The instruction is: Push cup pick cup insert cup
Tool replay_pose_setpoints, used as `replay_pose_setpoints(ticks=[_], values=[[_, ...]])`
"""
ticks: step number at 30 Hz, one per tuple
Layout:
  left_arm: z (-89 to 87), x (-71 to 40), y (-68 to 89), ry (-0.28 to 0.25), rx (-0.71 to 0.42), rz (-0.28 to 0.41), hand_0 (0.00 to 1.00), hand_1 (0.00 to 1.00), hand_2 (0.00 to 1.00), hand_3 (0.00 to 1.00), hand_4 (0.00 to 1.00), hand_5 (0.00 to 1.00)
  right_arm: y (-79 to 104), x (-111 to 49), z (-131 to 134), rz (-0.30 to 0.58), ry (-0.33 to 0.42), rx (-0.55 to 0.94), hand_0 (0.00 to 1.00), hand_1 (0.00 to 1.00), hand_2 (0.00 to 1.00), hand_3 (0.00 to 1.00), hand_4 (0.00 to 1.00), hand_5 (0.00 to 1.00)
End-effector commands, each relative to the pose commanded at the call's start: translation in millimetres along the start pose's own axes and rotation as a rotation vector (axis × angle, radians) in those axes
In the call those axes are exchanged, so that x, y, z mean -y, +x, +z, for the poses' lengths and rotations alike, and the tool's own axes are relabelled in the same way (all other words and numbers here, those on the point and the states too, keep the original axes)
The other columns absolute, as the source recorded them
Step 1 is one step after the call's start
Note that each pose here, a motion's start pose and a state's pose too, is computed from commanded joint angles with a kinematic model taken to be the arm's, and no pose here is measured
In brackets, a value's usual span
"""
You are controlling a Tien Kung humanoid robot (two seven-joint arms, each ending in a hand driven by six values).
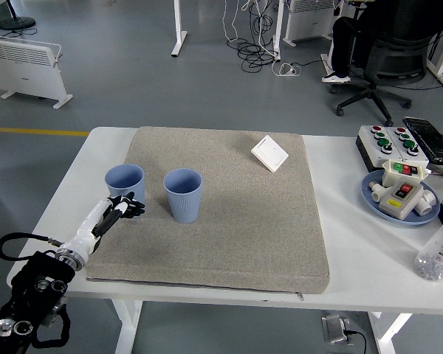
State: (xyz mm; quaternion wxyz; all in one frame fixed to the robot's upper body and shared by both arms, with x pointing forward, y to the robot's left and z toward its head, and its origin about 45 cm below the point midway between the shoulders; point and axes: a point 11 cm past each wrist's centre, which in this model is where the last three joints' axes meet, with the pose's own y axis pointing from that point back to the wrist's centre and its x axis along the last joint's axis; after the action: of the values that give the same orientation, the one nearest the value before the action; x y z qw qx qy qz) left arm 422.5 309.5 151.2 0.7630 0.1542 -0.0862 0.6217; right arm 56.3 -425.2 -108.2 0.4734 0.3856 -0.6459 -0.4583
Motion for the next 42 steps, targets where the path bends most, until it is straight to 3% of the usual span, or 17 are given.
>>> replay_pose_setpoints(ticks=[12,19,42], values=[[3.4,11.6,8.2,0.019,0.003,-0.001,0.758,0.642,0.568,0.547,0.599,0.998,-0.7,-0.2,-3,-0.001,0.004,0.001,0.752,0.625,0.623,0.558,0.073,0.448],[-0.2,15.0,7.7,0.039,-0.005,-0.014,0.837,0.661,0.569,0.546,0.591,0.998,-1.2,-0.2,-3,-0.001,0.003,-0.001,0.752,0.624,0.625,0.558,0.072,0.45],[7.1,30.2,14.5,0.056,0.053,-0.02,0.837,0.661,0.567,0.545,0.593,0.998,-2.4,-0.4,-5,-0.005,0.007,-0.011,0.752,0.624,0.627,0.557,0.07,0.453]])
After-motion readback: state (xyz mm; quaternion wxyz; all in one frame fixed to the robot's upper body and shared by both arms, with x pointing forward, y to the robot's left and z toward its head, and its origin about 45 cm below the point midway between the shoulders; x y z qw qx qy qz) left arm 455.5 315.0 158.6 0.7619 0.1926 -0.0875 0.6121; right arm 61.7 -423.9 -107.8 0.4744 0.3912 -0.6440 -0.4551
